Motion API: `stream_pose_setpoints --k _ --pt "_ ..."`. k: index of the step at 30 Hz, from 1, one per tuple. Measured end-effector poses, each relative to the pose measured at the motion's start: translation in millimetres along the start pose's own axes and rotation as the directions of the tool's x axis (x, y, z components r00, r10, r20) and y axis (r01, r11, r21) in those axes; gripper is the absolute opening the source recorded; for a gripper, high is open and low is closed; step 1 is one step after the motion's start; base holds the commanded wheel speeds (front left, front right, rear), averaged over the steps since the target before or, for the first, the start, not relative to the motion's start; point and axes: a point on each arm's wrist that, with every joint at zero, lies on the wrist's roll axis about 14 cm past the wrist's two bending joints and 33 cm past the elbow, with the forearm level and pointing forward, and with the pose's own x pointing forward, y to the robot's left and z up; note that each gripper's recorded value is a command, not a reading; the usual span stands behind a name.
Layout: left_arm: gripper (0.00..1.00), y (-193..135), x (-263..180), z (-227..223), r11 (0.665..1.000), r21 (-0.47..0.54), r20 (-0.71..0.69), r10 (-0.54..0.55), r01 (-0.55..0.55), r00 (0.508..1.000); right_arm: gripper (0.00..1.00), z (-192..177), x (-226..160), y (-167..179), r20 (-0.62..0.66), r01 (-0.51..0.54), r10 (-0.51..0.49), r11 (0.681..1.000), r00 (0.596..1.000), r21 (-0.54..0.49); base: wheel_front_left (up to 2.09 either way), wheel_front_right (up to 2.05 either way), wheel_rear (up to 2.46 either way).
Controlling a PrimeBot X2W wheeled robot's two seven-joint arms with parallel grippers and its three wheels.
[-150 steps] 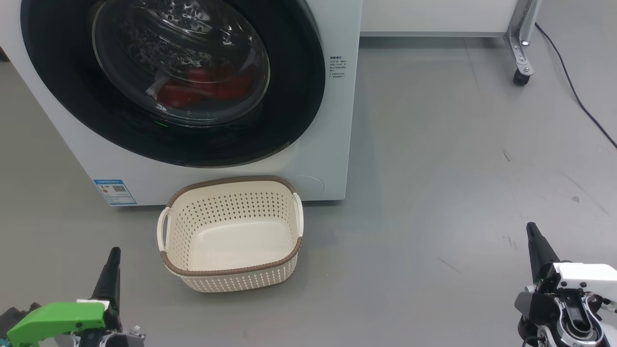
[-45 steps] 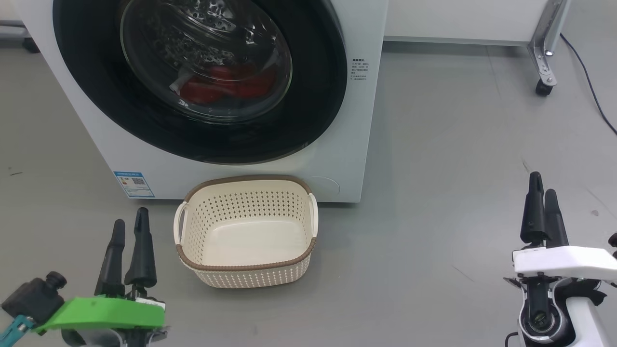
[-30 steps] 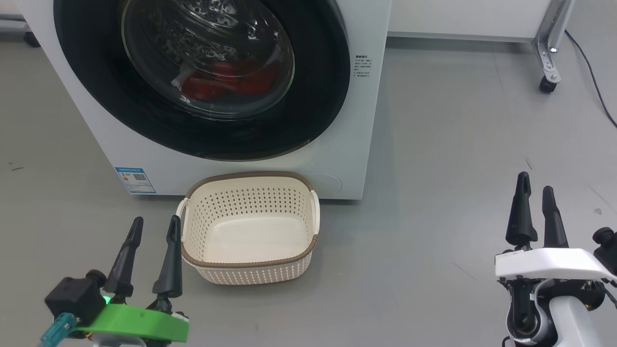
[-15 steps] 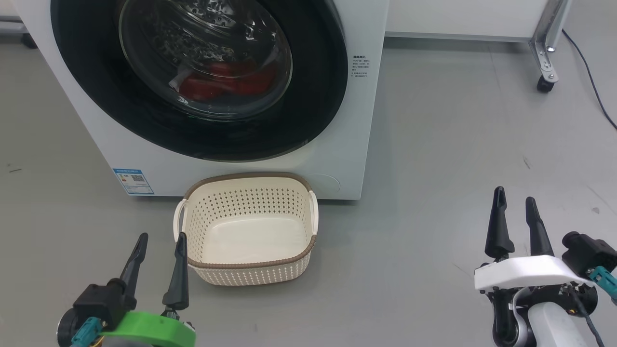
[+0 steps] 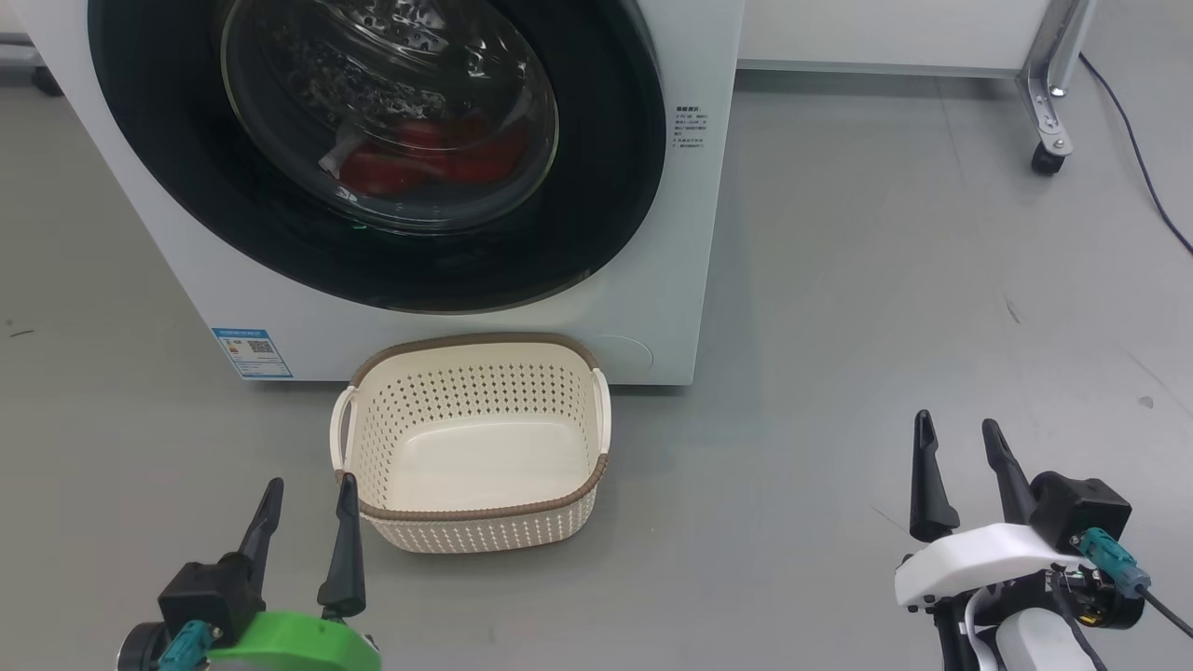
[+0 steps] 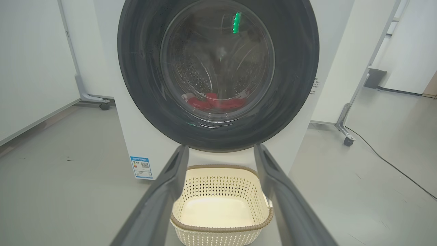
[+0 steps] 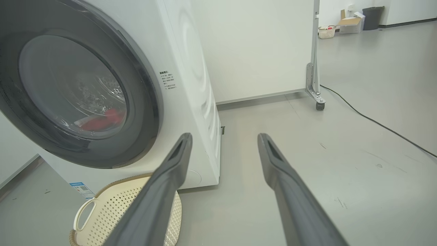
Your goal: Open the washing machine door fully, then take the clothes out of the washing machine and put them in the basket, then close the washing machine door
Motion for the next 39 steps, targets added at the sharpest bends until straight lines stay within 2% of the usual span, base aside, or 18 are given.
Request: stream_pose_setpoints --k 10,39 --pt "1.0 4.3 -2.4 -15.3 0.999 0.037 -0.049 0.013 -0.011 0.999 1.0 -12.5 -2.0 0.1 -0.04 -0.004 0.003 0.999 0.999 -0.042 0.0 0.0 0.0" --pt "1.0 9.9 -9.4 -27.7 0.997 0.077 -0.087 0.036 -0.029 0.996 1.0 -19.5 1.0 6.2 -0.063 -0.014 0.011 0.999 0.998 -0.051 0.0 0.0 0.0"
